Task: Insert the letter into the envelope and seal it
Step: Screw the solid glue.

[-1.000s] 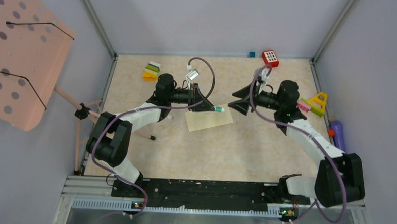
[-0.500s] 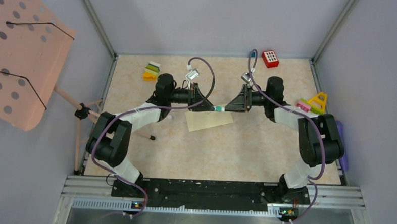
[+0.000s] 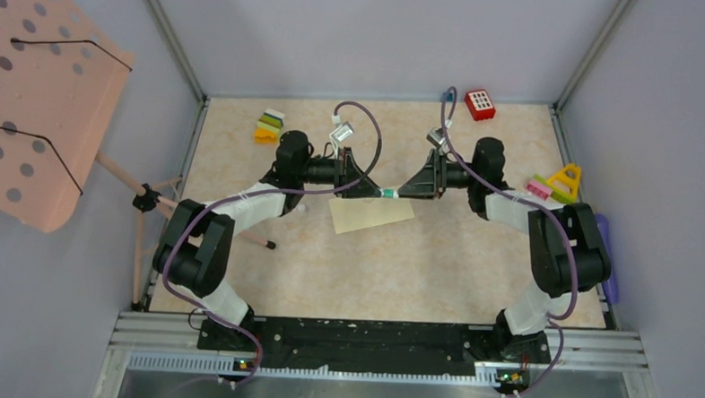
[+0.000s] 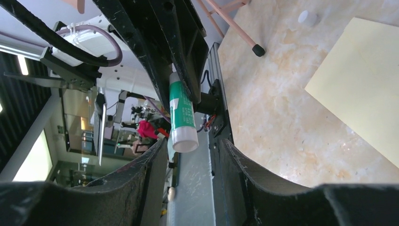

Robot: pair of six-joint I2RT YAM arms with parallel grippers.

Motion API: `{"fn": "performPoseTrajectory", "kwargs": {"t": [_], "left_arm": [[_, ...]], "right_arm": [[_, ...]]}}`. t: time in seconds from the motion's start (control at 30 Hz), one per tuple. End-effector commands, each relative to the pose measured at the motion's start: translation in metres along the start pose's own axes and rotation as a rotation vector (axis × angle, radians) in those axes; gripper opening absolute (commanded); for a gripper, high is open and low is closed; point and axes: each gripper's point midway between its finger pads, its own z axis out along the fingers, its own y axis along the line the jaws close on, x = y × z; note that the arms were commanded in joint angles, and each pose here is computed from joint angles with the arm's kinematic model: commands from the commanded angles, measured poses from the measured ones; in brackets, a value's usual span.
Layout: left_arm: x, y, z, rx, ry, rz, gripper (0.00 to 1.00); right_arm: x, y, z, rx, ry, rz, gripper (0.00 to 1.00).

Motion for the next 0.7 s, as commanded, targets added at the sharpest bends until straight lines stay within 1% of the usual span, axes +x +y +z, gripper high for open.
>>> {"fn": "performPoseTrajectory", "kwargs": {"t": [0.0,0.1,0.2,0.3,0.4,0.47,0.53,0.6,0.67], "left_arm": [[-0.009,-0.011,0.000,0.019,-0.017,0.076,0.00],[-0.008,-0.011,0.000,0.019,-0.017,0.076,0.00],[-0.007,-0.010,0.000,0.018,-0.016,0.074,0.00],[-0.007,-0.010,0.000,0.018,-0.015,0.075,0.00],[-0.007,-0.009,0.000,0.016,-0.014,0.070,0.00],[-0.006,-0.007,0.001,0.013,-0.012,0.057,0.00],[-0.005,-0.005,0.001,0.012,-0.009,0.040,0.00],[-0.004,-0.002,0.002,0.013,-0.009,0.025,0.00],[-0.003,-0.001,0.002,0.016,-0.009,0.014,0.00]], "right_arm": [[0.003,0.021,0.007,-0.039,0.028,-0.077,0.44],[0.006,0.022,0.012,-0.046,0.045,-0.070,0.42],[0.008,0.023,0.014,-0.052,0.056,-0.074,0.35],[0.008,0.024,0.015,-0.055,0.057,-0.088,0.25],[0.006,0.028,0.014,-0.065,0.055,-0.139,0.14],[0.005,0.033,0.013,-0.076,0.045,-0.240,0.09],[0.004,0.038,0.012,-0.076,0.024,-0.368,0.07],[0.003,0.042,0.011,-0.060,-0.001,-0.507,0.07],[0.001,0.043,0.011,-0.020,-0.023,-0.658,0.10]]}}
